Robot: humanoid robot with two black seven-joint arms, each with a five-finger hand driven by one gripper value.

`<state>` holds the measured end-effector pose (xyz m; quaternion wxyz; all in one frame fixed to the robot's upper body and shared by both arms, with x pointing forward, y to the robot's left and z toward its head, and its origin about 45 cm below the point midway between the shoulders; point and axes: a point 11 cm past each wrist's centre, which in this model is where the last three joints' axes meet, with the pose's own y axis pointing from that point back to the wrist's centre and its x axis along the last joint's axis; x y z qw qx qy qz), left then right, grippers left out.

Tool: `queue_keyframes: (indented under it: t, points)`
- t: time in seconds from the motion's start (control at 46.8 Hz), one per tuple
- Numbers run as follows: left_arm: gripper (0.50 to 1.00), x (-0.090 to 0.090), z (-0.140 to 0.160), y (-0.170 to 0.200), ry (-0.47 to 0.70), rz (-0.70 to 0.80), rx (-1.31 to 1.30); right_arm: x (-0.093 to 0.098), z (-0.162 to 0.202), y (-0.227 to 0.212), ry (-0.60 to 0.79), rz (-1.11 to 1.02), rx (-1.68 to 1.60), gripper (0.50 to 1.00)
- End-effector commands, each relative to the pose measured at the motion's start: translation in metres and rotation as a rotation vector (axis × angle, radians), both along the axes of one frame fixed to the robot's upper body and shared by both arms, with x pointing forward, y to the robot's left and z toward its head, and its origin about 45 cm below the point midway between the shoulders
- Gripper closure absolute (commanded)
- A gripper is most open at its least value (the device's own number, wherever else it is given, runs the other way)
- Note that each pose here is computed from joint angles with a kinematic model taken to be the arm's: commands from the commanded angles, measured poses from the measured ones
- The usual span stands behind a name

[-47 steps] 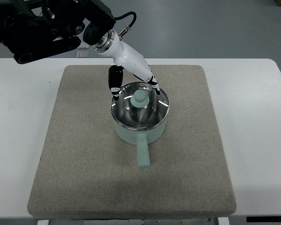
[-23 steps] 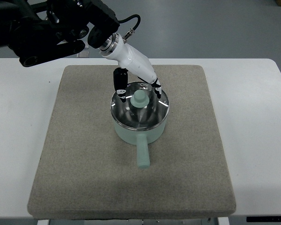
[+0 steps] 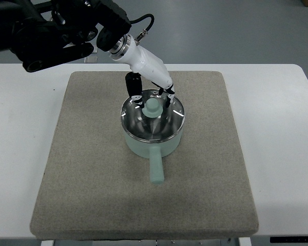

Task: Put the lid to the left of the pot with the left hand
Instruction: 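Lower the left hand onto the lid and position fingers around the knob, then close the left hand fingers around the mint-green lid knob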

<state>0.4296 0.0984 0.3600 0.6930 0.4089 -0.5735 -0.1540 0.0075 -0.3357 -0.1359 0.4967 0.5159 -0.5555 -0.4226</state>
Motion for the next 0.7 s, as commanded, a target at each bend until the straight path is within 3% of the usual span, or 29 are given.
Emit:
queue_keyframes:
  t: [0.0,0.171,0.278,0.342,0.406,0.448,0.683]
  points:
    - [0.793,0.0002,0.0011,-0.0004,-0.001,0.000,-0.002,0.0000,0.0000,0.0000,0.000,0.000,0.000,0.576]
    - [0.795,-0.0005,0.0001,-0.0009,0.004,0.000,-0.008,0.0000,0.0000,0.0000,0.000,0.000,0.000,0.576]
    - [0.744,-0.0020,-0.0009,-0.0014,0.013,0.000,-0.013,0.0000,0.0000,0.0000,0.000,0.000,0.000,0.576]
    - [0.656,-0.0030,-0.0016,-0.0018,0.019,0.000,-0.011,0.0000,0.0000,0.0000,0.000,0.000,0.000,0.576]
    - [0.649,-0.0023,-0.0013,-0.0007,0.016,0.002,-0.009,0.0000,0.0000,0.0000,0.000,0.000,0.000,0.576]
    - [0.617,-0.0027,-0.0015,-0.0009,0.019,0.002,-0.009,0.0000,0.0000,0.0000,0.000,0.000,0.000,0.576]
    - [0.615,-0.0031,-0.0011,-0.0022,0.022,0.002,-0.015,0.0000,0.0000,0.0000,0.000,0.000,0.000,0.576]
